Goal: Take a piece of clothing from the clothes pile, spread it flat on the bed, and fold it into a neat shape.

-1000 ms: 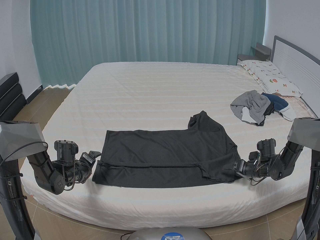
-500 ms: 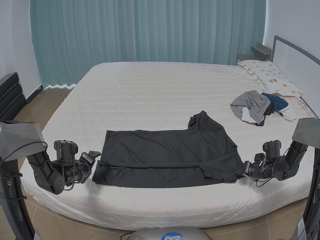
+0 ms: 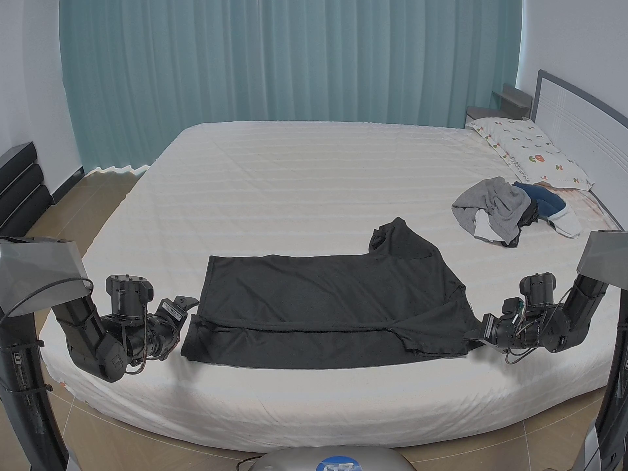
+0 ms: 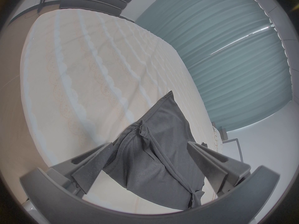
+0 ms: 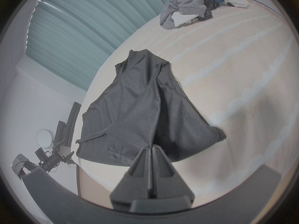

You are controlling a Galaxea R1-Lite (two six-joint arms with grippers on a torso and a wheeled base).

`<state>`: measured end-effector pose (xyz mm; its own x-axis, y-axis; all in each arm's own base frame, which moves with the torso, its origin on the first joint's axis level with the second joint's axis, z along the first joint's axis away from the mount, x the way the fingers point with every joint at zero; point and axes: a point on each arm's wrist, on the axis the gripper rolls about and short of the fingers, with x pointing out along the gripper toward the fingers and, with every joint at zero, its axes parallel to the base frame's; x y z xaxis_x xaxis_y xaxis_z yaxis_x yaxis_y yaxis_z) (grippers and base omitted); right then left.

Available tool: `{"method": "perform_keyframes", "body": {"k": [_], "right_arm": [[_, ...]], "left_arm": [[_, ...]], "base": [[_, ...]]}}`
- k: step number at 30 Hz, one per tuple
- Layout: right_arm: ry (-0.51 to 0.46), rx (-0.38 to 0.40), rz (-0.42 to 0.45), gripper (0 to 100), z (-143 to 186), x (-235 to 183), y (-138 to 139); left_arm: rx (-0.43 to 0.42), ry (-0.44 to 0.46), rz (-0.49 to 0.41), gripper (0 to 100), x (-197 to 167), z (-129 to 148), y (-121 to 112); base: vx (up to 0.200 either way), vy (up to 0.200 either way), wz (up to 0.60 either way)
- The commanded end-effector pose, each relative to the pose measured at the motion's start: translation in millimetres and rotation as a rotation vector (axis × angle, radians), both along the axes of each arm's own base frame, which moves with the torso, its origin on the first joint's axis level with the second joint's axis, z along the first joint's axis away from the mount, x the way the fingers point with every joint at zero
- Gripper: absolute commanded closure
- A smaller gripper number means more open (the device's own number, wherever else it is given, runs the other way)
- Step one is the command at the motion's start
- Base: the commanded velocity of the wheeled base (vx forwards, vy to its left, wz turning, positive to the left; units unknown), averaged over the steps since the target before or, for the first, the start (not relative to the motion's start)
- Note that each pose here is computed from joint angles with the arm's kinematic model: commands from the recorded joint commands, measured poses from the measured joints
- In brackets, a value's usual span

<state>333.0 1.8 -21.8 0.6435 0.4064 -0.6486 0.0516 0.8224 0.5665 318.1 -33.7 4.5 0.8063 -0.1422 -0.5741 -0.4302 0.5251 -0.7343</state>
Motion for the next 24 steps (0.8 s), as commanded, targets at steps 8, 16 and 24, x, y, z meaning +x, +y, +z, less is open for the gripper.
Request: {"method": "perform_keyframes", "body": {"k": [8,16,24], "right_arm": [[-0.051,0.175,-0.067,0,38,3,-5],[0.011,0.334,-0.198,0,39,3,-5],[-0.008,0.343,-0.199,0,38,0,-5]], "left_arm": [[0.003,-0.028,-0.013,0,-3,8,-3],[-0.03,-0.03,-0.047,0,-4,13,-3],[-0.045,-0.033,-0.07,0,-4,14,-4]], "base": [[0.0,0.0,0.0],[0.075,0.0,0.0],[0.15,0.0,0.0]]}}
